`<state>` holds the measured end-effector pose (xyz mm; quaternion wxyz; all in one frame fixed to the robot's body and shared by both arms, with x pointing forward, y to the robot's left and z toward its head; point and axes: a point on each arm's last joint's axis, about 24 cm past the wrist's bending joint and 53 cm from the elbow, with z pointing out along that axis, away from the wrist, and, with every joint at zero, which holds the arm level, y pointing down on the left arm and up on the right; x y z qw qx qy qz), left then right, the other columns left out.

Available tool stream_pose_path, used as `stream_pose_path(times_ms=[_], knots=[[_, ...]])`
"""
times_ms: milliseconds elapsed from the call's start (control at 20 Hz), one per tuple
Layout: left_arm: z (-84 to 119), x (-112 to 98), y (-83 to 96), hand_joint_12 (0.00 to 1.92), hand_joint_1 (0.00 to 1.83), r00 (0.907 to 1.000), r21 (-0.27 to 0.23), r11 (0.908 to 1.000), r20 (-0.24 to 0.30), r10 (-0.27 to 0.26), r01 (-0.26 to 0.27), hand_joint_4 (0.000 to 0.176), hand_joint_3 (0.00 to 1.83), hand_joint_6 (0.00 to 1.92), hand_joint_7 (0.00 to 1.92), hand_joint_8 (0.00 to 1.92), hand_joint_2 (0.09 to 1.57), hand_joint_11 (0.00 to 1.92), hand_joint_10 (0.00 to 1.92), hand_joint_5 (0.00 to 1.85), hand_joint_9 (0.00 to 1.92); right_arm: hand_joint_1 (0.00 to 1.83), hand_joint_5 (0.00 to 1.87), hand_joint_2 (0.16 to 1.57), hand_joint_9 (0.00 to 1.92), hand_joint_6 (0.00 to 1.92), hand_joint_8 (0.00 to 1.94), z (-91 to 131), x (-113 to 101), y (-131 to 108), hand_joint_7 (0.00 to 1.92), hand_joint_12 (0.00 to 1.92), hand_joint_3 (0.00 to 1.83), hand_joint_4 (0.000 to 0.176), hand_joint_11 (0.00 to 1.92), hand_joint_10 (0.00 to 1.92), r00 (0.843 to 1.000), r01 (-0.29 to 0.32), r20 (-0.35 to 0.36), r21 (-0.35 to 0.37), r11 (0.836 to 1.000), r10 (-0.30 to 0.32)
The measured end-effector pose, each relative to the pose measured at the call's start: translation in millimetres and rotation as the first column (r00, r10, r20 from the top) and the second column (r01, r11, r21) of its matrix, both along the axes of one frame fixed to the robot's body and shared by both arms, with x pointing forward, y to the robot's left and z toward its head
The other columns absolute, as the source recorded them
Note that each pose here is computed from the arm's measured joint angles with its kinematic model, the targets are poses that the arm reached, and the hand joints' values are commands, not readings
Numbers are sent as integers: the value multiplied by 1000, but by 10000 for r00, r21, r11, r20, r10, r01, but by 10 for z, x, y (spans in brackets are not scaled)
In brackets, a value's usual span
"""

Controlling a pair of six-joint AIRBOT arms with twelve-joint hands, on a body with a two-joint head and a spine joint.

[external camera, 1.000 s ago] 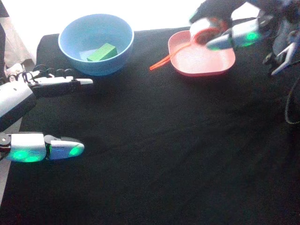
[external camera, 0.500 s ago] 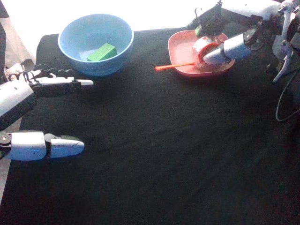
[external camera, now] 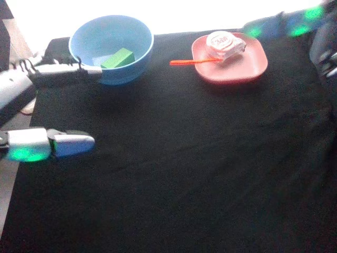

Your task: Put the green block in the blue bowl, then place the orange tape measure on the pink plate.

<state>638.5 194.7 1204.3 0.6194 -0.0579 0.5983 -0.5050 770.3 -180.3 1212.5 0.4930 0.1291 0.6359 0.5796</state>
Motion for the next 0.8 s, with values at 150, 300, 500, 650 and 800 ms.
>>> stream_pose_path(times_ms=[150,300,500,650,800], knots=[[251,-137,141,648,810,9974,-263,9996,720,97,-79,14,4,0,401,0,979,0,5,440,307,608,0,776,0,0,0,380,-374,-294,0,0,0,176,0,0,9957,-145,924,595,9981,89],[235,-275,102,631,749,9972,-419,9990,748,-101,132,26,0,0,330,0,983,0,1,359,281,614,0,736,0,0,0,178,-822,-277,0,0,0,176,0,0,9950,-684,791,880,9938,615],[297,-428,133,887,506,9938,-512,9986,1107,-76,133,34,0,0,239,0,977,0,0,244,264,485,0,893,0,0,0,59,-1254,-523,0,0,12,176,0,0,9970,-402,735,2138,9761,250],[355,-502,140,737,439,9907,-737,9971,1355,-80,181,46,6,0,139,0,1011,0,0,194,156,642,31,1057,0,3,0,145,-1398,-694,0,0,11,176,0,0,9938,-88,1075,3186,9478,-269],[274,-531,153,542,247,9928,-887,9960,1197,17,90,0,7,0,52,0,1077,6,0,57,113,704,0,943,0,0,0,215,-1510,-628,0,0,0,176,0,0,9877,-520,1563,3804,9234,-88]])
